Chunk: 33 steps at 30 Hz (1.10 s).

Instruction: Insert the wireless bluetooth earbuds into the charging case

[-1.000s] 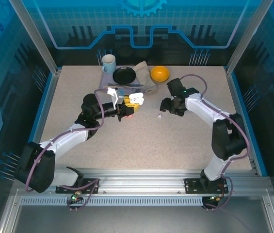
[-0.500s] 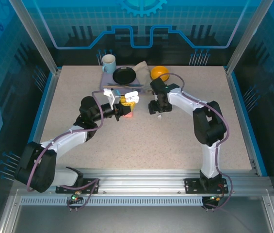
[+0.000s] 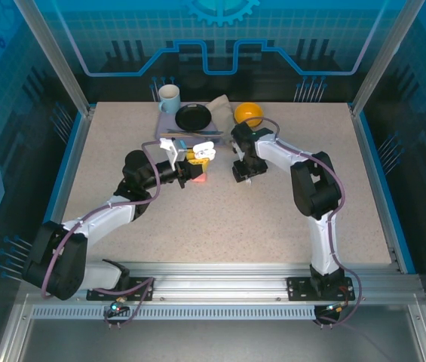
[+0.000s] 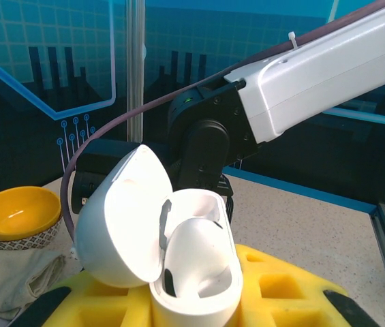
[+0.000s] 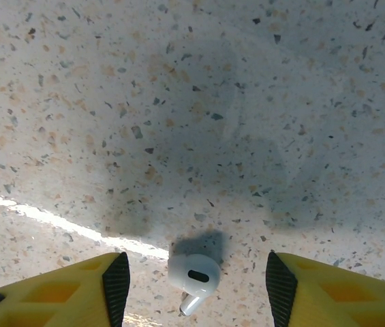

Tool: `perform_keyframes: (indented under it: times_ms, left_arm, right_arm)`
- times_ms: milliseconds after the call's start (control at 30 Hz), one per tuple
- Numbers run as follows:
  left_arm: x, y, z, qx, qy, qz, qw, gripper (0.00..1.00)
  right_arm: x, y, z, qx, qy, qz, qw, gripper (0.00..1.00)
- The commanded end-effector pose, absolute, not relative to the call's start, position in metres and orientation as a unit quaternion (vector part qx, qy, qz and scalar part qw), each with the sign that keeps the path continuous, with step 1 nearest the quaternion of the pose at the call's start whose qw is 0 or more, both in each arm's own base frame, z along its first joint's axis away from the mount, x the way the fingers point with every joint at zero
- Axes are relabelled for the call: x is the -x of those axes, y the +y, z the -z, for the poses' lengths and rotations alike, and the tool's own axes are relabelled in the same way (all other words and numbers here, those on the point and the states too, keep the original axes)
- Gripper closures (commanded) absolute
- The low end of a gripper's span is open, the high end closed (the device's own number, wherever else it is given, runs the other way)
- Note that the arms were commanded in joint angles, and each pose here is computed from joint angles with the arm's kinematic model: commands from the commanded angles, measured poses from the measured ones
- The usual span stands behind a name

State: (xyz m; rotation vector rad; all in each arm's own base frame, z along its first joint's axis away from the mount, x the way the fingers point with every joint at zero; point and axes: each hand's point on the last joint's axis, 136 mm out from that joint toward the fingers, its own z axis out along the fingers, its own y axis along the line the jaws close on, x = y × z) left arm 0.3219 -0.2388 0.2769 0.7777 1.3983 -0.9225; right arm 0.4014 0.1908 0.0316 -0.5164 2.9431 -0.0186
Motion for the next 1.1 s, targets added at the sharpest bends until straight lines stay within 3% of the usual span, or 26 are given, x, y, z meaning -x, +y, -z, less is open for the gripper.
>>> perform_keyframes:
  times_ms: [0, 1067]
  left_arm:
    - [-0.324, -0.233, -0.29, -0.33, 0.589, 0.393, 0.624, 1.0]
    - [-0.326, -0.232, -0.292, -0.324, 0.59, 0.39, 0.628, 1.0]
  right_arm:
    - [-0.397, 0.185, -0.024, 0.177, 0.982, 0.017, 0.058, 0.43]
    - [-0.383, 0.182, -0.006, 0.177, 0.983, 0.029, 0.035, 0.58]
